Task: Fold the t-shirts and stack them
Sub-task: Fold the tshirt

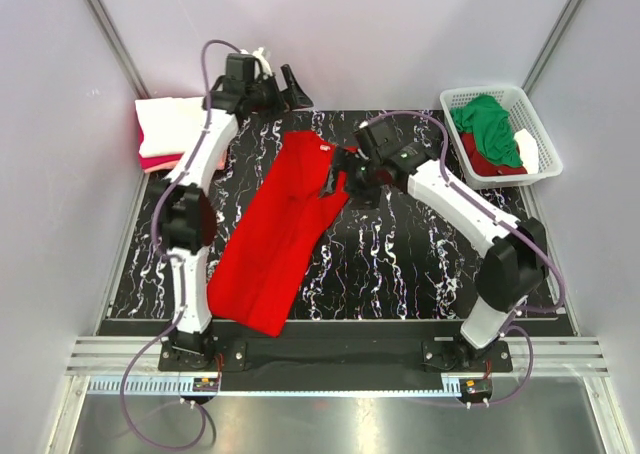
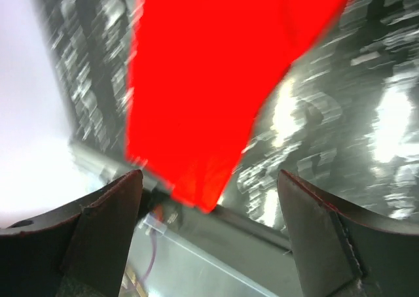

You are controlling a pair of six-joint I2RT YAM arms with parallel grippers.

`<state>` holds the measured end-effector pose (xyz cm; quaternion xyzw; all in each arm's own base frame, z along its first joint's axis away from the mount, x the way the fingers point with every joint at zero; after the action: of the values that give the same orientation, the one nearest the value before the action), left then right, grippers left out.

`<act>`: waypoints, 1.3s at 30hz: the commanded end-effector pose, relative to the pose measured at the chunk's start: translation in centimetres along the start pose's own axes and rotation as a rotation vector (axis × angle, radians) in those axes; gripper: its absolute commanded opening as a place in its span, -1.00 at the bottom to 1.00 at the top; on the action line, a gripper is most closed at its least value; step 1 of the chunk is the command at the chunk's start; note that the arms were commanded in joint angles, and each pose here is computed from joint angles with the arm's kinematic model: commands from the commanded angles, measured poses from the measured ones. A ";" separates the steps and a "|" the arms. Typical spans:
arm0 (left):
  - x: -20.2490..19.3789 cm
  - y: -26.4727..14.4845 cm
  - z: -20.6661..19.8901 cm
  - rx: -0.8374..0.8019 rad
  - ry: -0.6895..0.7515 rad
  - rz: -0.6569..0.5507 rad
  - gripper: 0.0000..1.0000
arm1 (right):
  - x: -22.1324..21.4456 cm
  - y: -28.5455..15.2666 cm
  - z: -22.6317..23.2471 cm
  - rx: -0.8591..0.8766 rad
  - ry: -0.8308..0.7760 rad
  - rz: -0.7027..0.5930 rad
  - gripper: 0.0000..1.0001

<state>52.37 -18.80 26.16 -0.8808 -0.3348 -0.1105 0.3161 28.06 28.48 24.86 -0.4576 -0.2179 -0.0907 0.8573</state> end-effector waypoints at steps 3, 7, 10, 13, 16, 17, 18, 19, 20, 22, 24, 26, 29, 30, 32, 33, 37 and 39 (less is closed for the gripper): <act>-1.1 -8.8 1.4 0.128 -0.002 -0.039 0.97 | 1.5 2.3 -6.2 -0.138 0.019 0.041 0.79; -5.0 -12.6 3.7 0.210 -0.022 -0.031 0.97 | 3.0 6.3 -10.0 -0.189 0.069 0.079 0.68; -9.0 -15.1 5.7 0.230 -0.056 -0.009 0.97 | 4.6 8.5 -12.8 -0.209 0.117 0.098 0.59; -11.5 -18.0 6.1 0.252 -0.064 -0.039 0.97 | 6.3 10.0 -15.8 -0.198 0.175 0.078 0.48; -14.7 -20.5 6.4 0.266 -0.037 -0.056 0.97 | 7.8 12.2 -19.3 -0.167 0.221 0.088 0.37; -15.8 -21.5 6.6 0.260 -0.025 -0.059 0.97 | 9.4 12.3 -19.5 -0.147 0.197 0.060 0.35; -16.5 -22.0 6.6 0.264 -0.014 -0.058 0.97 | 9.5 12.7 -20.0 -0.147 0.205 0.084 0.32; -16.9 -22.4 6.6 0.266 -0.007 -0.058 0.97 | 8.9 14.3 -21.2 -0.151 0.220 0.128 0.31; -17.6 -23.2 7.0 0.281 -0.003 -0.056 0.97 | 10.3 14.3 -21.0 -0.137 0.204 0.101 0.29; -18.1 -24.3 7.2 0.290 0.013 -0.072 0.97 | 10.0 15.8 -21.6 -0.133 0.222 0.126 0.27; -18.9 -25.1 8.1 0.330 0.016 -0.067 0.98 | 10.1 16.8 -21.8 -0.115 0.246 0.105 0.16; -19.4 -25.8 8.2 0.326 0.022 -0.070 0.97 | 10.2 17.4 -22.1 -0.116 0.266 0.096 -0.06; -20.3 -26.3 8.9 0.332 0.029 -0.055 0.97 | 11.0 18.4 -22.3 -0.097 0.276 0.075 -0.52; -20.4 -26.4 9.1 0.344 0.029 -0.058 0.97 | 10.7 19.2 -22.8 -0.101 0.284 0.089 -0.65; -20.9 -26.6 10.0 0.379 0.032 -0.053 0.97 | 13.0 18.8 -22.9 -0.113 0.271 0.024 -1.00; -21.0 -26.7 10.2 0.387 0.033 -0.050 0.97 | 13.1 19.4 -24.2 -0.169 0.280 0.018 -1.00; -21.7 -27.1 10.6 0.385 0.024 -0.052 0.97 | 18.3 19.1 -24.7 -0.174 0.213 -0.209 -1.00; -22.3 -27.1 11.1 0.389 0.015 -0.042 0.97 | 20.8 19.7 -24.5 -0.117 0.204 -0.344 -1.00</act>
<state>17.95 -8.10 21.51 -0.7995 -0.3564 -0.0432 0.4816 56.47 21.01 6.57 -0.4751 -0.1423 -0.2054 0.8437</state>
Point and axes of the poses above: each gripper's point midway between its finger pads, its own y axis out along the fingers, its own z axis along the line the jaws close on, x = y × z, the point moved 6 cm from there along -y, back along the fingers, and after that the axes turned 15 degrees about -y, right-handed, at the moved point
